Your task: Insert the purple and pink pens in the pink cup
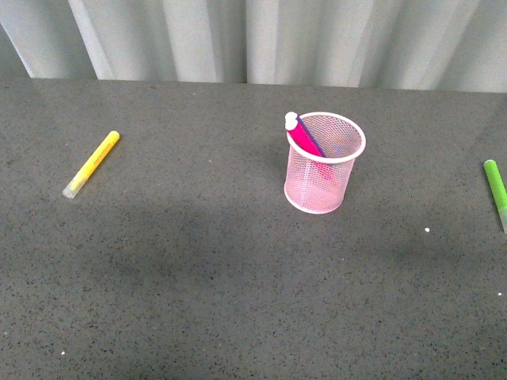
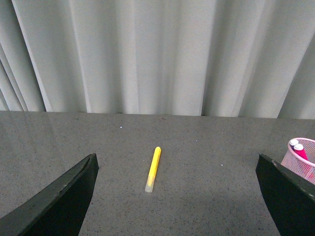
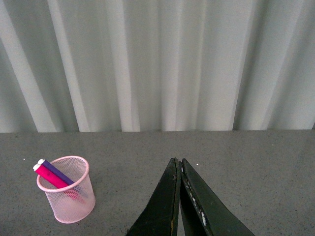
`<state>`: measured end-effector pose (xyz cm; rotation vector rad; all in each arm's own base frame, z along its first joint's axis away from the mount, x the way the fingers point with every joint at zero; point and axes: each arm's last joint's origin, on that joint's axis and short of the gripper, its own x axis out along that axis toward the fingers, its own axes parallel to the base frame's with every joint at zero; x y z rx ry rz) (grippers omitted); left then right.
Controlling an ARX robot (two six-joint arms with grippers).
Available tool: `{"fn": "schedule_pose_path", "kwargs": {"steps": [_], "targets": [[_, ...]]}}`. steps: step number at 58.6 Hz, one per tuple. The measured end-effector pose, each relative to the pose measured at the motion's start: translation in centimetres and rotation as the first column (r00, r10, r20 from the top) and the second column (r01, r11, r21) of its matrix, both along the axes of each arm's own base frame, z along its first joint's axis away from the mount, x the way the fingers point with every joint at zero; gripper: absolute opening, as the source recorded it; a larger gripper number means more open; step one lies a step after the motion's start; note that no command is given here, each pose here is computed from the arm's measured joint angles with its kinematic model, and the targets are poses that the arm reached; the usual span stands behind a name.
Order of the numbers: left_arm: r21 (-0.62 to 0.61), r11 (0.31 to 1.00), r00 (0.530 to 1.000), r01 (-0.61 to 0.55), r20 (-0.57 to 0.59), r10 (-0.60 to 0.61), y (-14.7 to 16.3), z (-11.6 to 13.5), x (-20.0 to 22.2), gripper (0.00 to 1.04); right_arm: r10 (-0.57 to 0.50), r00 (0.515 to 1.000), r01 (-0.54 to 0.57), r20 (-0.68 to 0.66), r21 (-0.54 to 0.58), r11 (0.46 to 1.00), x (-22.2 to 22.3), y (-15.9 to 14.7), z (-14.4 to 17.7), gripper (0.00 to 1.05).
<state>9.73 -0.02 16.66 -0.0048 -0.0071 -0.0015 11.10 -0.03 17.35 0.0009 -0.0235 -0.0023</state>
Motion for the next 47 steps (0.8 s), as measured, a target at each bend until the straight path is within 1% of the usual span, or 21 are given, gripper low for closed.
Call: {"fn": "schedule_pose_path", "kwargs": {"steps": [10, 14, 19, 43, 44, 47], "targets": [[0.0, 1.0, 1.0, 0.0, 0.0, 0.0, 0.0, 0.0, 0.0, 0.98, 0.0, 1.0, 0.0, -0.001, 0.0, 1.0, -0.4, 0.0, 0.0, 0.03], [0.0, 1.0, 1.0, 0.0, 0.0, 0.0, 0.0, 0.0, 0.0, 0.98, 0.0, 0.999, 0.0, -0.036, 0.0, 1.0, -1.1, 0.0, -0.5, 0.03], [0.0, 1.0, 1.0, 0.0, 0.0, 0.0, 0.0, 0.0, 0.0, 0.98, 0.0, 1.0, 0.0, -0.003, 0.0, 1.0, -1.4, 0.0, -0.3, 0.03], [0.0, 1.0, 1.0, 0.0, 0.001, 0.0, 0.0, 0.0, 0.0, 0.98, 0.0, 1.0, 0.0, -0.006, 0.0, 1.0, -1.4, 0.0, -0.3, 0.04], [0.0, 1.0, 1.0, 0.0, 0.001, 0.0, 0.0, 0.0, 0.0, 0.98, 0.0, 1.0, 0.0, -0.006, 0.0, 1.0, -1.4, 0.0, -0.3, 0.04], [0.0, 1.0, 1.0, 0.0, 0.001, 0.0, 0.0, 0.0, 0.0, 0.98, 0.0, 1.0, 0.0, -0.006, 0.0, 1.0, -1.4, 0.0, -0.3, 0.12]]}}
